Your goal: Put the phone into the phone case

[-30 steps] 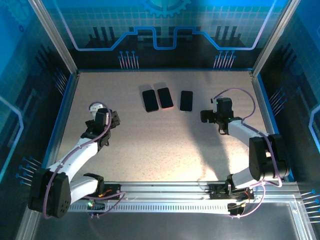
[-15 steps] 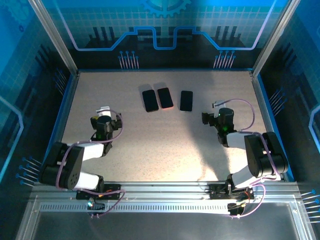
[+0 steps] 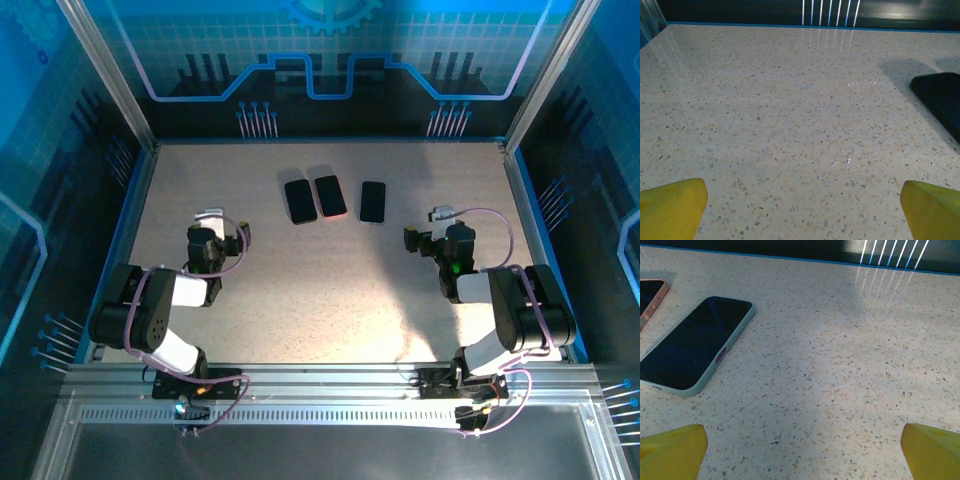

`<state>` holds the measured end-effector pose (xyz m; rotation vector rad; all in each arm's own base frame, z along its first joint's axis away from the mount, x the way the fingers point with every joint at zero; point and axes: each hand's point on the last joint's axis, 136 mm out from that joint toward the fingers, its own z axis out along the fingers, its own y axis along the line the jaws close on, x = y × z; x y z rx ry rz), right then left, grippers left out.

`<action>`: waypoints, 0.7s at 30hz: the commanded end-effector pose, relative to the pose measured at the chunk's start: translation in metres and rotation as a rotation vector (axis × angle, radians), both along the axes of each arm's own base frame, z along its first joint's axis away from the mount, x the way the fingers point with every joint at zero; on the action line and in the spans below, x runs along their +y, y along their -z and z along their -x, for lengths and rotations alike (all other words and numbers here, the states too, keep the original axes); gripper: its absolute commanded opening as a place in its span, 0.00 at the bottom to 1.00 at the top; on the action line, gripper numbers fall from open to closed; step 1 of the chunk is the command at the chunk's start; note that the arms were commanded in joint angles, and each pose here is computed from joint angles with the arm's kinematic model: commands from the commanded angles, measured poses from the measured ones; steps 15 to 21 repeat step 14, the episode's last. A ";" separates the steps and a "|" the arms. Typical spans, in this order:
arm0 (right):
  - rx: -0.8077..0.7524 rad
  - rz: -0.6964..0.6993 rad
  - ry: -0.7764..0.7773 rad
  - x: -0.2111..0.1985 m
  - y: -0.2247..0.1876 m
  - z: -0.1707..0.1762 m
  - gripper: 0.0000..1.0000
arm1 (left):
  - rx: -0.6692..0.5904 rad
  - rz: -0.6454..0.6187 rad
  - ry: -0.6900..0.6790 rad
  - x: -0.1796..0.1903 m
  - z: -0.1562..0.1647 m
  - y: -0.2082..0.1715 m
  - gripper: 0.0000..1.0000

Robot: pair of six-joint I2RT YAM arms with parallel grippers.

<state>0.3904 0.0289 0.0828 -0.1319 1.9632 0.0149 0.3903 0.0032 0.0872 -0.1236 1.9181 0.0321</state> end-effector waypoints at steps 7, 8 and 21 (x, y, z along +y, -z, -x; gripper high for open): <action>-0.060 0.010 -0.015 0.002 -0.016 -0.009 1.00 | -0.030 0.023 0.015 0.001 -0.008 -0.009 0.99; -0.056 0.008 -0.015 0.001 -0.015 -0.009 1.00 | -0.032 0.023 0.015 0.001 -0.007 -0.009 0.99; -0.057 -0.004 -0.028 0.002 -0.015 -0.009 1.00 | -0.034 0.017 0.011 0.001 -0.007 -0.009 0.99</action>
